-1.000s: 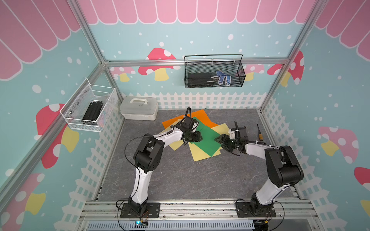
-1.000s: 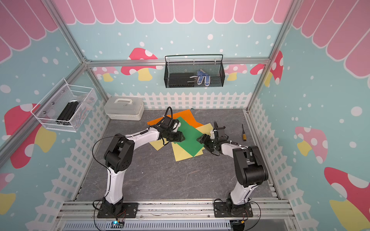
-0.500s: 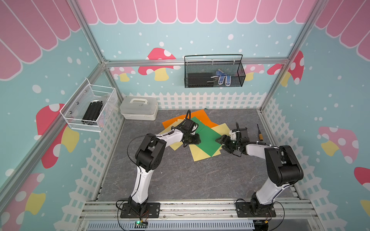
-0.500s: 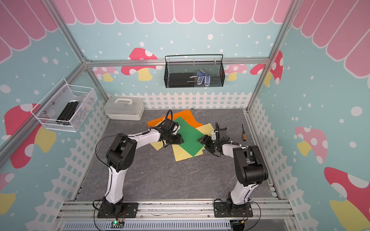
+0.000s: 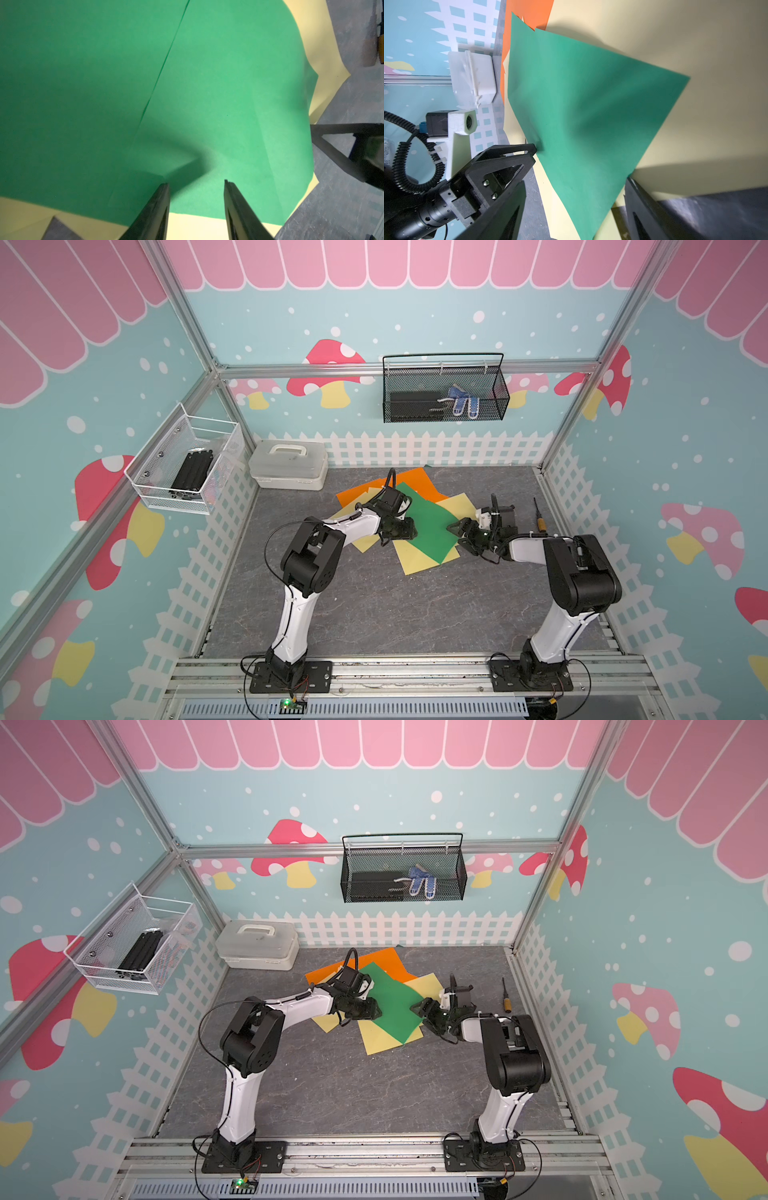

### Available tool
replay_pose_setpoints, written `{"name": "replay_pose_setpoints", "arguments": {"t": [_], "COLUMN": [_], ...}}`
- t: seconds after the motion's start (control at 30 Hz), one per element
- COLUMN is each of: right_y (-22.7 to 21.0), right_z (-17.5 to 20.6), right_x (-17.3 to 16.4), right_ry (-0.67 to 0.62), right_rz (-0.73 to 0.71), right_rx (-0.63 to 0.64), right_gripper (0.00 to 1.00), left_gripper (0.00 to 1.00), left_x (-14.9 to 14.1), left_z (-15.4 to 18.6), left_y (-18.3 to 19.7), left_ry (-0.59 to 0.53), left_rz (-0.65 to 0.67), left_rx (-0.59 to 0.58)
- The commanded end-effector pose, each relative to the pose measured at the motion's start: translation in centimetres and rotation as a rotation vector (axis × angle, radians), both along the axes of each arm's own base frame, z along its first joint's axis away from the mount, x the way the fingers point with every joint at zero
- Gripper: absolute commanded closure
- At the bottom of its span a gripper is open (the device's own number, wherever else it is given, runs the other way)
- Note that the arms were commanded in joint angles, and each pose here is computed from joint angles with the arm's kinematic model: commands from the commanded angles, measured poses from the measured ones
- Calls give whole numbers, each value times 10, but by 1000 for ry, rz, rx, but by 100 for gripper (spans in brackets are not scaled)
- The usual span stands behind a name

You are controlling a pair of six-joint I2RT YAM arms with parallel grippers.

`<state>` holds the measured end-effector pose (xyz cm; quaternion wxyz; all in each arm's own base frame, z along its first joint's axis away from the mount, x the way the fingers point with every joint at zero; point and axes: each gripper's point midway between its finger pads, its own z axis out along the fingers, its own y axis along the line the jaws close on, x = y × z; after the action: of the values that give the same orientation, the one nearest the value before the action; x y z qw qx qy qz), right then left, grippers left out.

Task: Sort the scattered colored papers by color
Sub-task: Pick up the colored paper from the center of the board.

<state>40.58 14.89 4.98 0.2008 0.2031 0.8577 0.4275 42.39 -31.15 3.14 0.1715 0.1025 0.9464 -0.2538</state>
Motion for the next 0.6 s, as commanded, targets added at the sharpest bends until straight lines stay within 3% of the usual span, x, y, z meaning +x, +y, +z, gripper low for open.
{"name": "replay_pose_setpoints", "arguments": {"t": [0.0, 0.57], "right_y": [-1, 4], "right_z": [-27, 16], "right_x": [-8, -11], "right_ry": [96, 22], "right_rz": [-26, -72], "right_rx": [23, 147], "right_gripper": [22, 22], "left_gripper": [53, 53], "left_x": [-18, -17], "left_z": [-35, -41], "left_y": [4, 3], "left_ry": [89, 96], "left_rz": [4, 7], "left_rx": [51, 57]}}
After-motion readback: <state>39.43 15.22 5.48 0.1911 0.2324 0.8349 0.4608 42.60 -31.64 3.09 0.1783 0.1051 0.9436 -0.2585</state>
